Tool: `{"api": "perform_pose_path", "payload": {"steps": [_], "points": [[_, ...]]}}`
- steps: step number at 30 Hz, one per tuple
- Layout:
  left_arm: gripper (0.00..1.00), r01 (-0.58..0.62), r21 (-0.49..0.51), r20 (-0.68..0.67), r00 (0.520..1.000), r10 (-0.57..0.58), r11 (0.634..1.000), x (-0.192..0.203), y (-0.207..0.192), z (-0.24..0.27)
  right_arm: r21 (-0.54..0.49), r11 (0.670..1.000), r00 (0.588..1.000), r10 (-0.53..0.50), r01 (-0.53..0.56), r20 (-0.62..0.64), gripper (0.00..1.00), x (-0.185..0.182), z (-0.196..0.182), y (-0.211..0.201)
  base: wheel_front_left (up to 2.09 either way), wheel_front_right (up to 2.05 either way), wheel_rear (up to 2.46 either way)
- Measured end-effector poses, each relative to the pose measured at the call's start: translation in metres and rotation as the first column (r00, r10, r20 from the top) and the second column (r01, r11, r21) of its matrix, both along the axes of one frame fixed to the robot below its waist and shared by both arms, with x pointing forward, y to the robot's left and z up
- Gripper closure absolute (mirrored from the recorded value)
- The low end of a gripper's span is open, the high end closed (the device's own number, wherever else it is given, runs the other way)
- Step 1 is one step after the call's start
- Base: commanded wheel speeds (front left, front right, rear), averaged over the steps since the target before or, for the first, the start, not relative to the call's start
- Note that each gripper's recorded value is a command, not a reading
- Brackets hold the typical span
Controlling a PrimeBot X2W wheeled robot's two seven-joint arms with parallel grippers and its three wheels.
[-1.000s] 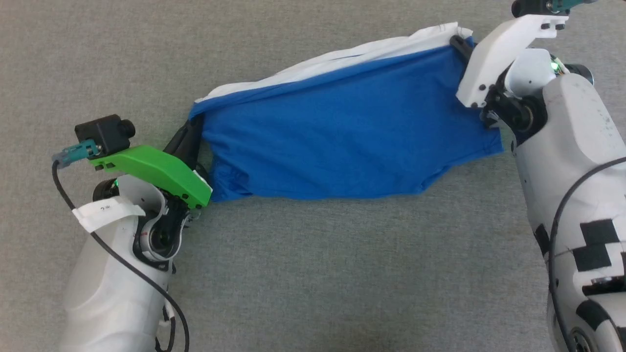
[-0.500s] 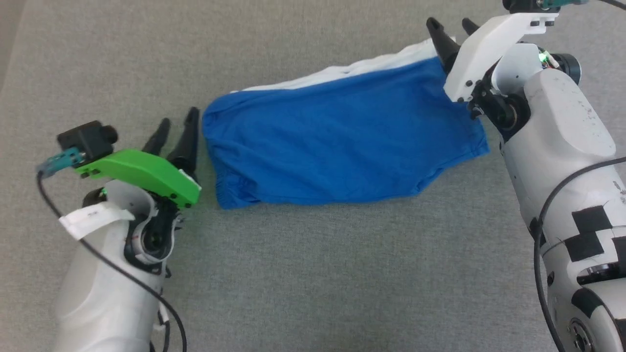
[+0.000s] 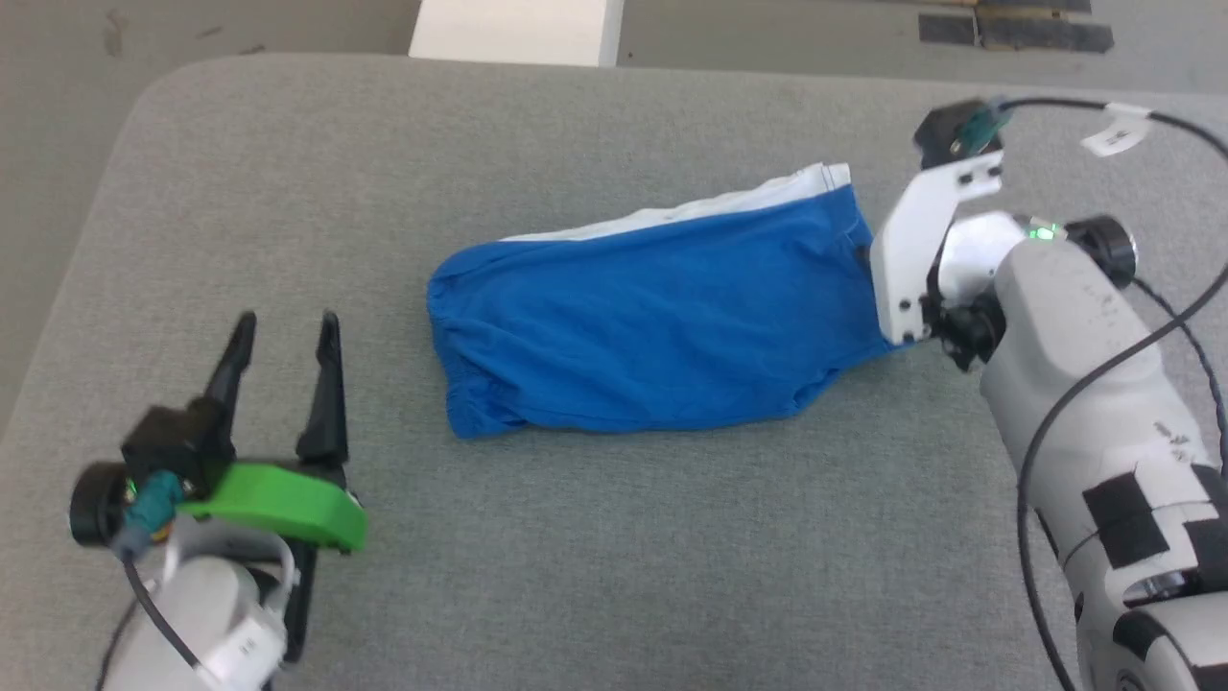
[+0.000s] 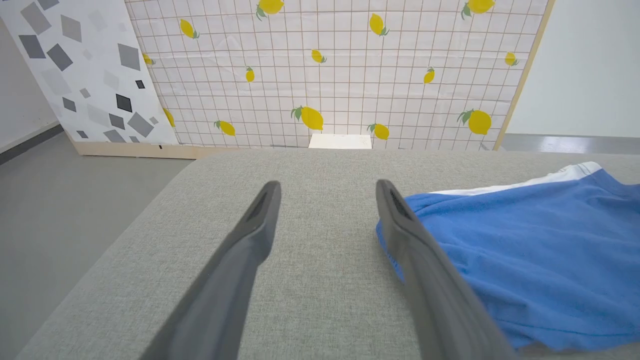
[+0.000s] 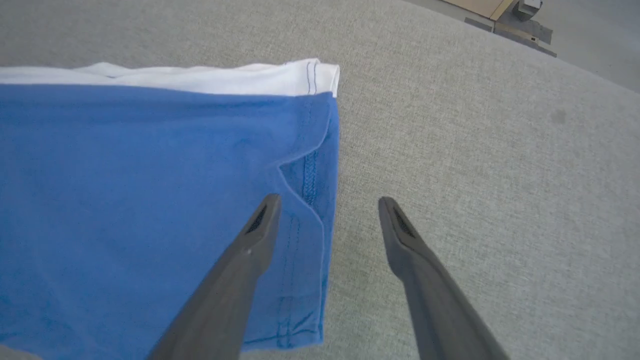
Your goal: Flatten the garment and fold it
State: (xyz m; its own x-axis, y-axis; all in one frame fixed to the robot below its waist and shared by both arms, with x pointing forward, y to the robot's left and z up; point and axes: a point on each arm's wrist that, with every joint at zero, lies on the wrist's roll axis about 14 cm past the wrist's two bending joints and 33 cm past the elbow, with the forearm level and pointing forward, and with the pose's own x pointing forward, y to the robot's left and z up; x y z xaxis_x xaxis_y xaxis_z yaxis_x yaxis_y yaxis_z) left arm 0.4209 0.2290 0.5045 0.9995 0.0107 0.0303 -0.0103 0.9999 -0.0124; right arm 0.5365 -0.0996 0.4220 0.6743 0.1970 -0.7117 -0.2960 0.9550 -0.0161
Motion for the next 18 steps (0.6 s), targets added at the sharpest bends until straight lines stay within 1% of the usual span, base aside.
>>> {"api": "perform_pose_path", "payload": {"steps": [6,7,12,13,14,15,18], "points": [[0.00,-0.019,-0.018,-0.015,1.000,0.018,1.000,-0.012,-0.001,-0.006,-0.066,0.997,0.995,0.035,-0.042,-0.096,0.00,-0.016,-0.022,0.006,0.00,0.00,0.00],[0.00,-0.032,-0.025,-0.029,0.999,0.031,0.999,-0.014,0.002,-0.012,-0.099,0.994,0.985,0.033,-0.050,-0.168,0.00,-0.026,-0.044,0.003,0.00,0.00,0.00],[0.00,-0.036,-0.039,-0.063,0.997,0.034,0.999,-0.018,0.006,-0.023,-0.108,0.993,0.981,0.024,-0.045,-0.194,0.00,-0.022,-0.052,0.005,0.00,0.00,0.00],[0.00,-0.034,-0.058,-0.079,0.996,0.029,0.998,-0.018,0.004,-0.026,-0.102,0.994,0.980,0.017,-0.038,-0.198,0.45,-0.022,-0.053,0.005,0.00,0.00,0.00],[0.00,-0.030,-0.074,-0.095,0.995,0.022,0.997,-0.019,0.002,-0.030,-0.098,0.995,0.981,0.016,-0.035,-0.192,0.85,-0.020,-0.052,0.006,0.00,0.00,0.00],[0.00,-0.023,-0.103,-0.123,0.992,0.010,0.994,-0.019,-0.003,-0.034,-0.095,0.995,0.983,0.014,-0.033,-0.185,1.00,-0.019,-0.051,0.006,0.00,0.00,0.00],[0.00,0.010,-0.182,-0.197,0.979,-0.046,0.983,-0.016,-0.023,-0.042,-0.078,0.997,0.985,0.009,-0.023,-0.173,1.00,-0.020,-0.047,0.007,0.00,0.00,0.00]]}}
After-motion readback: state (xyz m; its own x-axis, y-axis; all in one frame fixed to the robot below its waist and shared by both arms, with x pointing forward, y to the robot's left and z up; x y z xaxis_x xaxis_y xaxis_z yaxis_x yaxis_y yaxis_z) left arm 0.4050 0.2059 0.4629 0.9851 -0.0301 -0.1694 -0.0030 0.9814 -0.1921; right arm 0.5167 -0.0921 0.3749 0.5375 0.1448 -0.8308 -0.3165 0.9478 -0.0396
